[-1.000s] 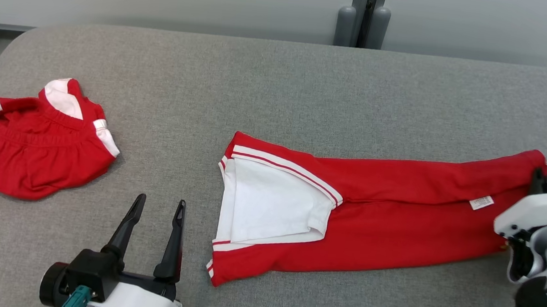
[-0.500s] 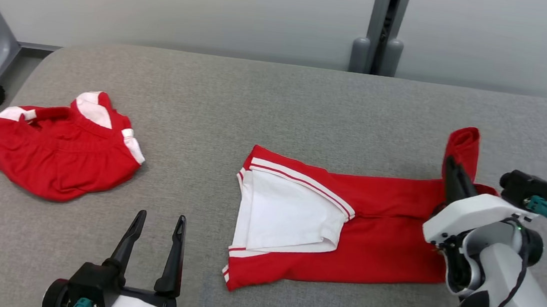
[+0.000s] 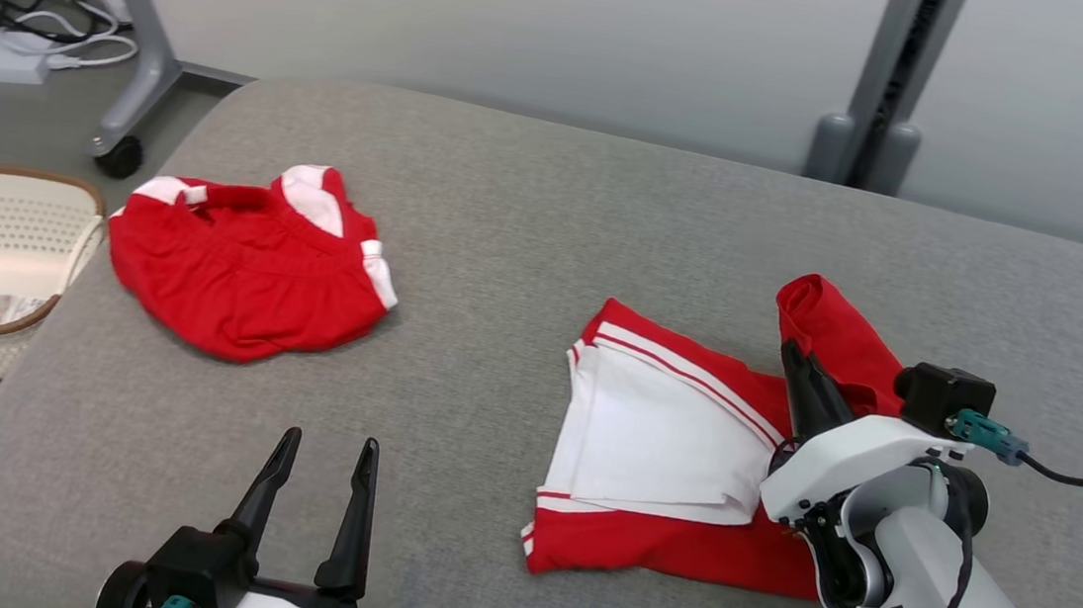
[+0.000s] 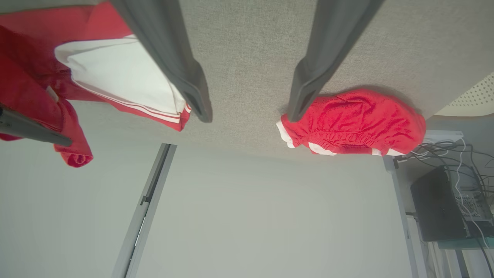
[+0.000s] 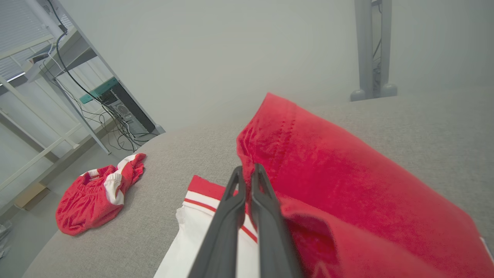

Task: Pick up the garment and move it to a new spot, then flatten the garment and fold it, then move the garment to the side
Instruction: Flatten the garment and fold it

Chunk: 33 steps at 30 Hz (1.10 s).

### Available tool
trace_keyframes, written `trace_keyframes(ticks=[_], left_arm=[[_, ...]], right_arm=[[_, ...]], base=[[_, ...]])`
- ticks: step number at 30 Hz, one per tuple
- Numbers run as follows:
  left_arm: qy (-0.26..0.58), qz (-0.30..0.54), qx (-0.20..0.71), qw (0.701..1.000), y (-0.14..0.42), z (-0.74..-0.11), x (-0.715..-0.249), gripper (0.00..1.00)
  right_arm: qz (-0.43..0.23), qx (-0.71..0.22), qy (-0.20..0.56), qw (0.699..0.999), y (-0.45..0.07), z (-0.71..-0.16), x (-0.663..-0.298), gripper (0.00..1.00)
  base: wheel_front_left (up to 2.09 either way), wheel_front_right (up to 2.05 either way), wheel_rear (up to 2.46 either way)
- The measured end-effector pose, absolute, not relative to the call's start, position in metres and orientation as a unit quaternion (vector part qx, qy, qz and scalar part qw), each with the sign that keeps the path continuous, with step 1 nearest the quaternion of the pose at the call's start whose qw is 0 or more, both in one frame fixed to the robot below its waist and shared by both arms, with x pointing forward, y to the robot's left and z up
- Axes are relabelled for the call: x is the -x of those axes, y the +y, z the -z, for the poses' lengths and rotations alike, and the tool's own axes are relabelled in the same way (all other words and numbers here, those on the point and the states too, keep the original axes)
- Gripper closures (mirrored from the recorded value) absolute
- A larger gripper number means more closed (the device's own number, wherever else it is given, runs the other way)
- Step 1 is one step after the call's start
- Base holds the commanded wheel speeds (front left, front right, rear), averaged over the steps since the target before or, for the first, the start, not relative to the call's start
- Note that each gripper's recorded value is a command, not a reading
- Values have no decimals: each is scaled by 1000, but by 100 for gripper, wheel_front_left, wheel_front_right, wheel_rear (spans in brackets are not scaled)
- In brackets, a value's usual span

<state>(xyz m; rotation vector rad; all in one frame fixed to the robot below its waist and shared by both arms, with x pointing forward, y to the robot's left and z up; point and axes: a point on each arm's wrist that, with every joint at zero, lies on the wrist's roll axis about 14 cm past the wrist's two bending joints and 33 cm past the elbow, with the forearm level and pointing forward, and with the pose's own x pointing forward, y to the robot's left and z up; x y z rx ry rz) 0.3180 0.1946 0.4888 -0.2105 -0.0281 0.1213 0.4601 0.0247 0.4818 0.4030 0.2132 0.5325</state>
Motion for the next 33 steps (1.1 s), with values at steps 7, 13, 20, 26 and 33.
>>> trace_keyframes(ticks=[7, 13, 20, 26, 33], left_arm=[[-12, -90, 109, 990, 209, -486, -304, 0], [-8, -111, 112, 988, 218, -483, -295, 0], [-2, -131, 114, 985, 226, -480, -289, 0], [1, -146, 116, 983, 232, -478, -285, 0], [10, -154, 118, 981, 234, -473, -282, 0]], right_arm=[[-309, -196, 119, 923, 65, -478, -451, 100], [-339, -198, 135, 910, 91, -475, -446, 100], [-361, -191, 151, 900, 111, -465, -443, 100], [-373, -185, 173, 893, 122, -451, -438, 100], [-381, -178, 195, 886, 128, -438, -429, 100]], base=[[0, 0, 0], [0, 0, 0], [0, 0, 0], [0, 0, 0], [0, 0, 0]])
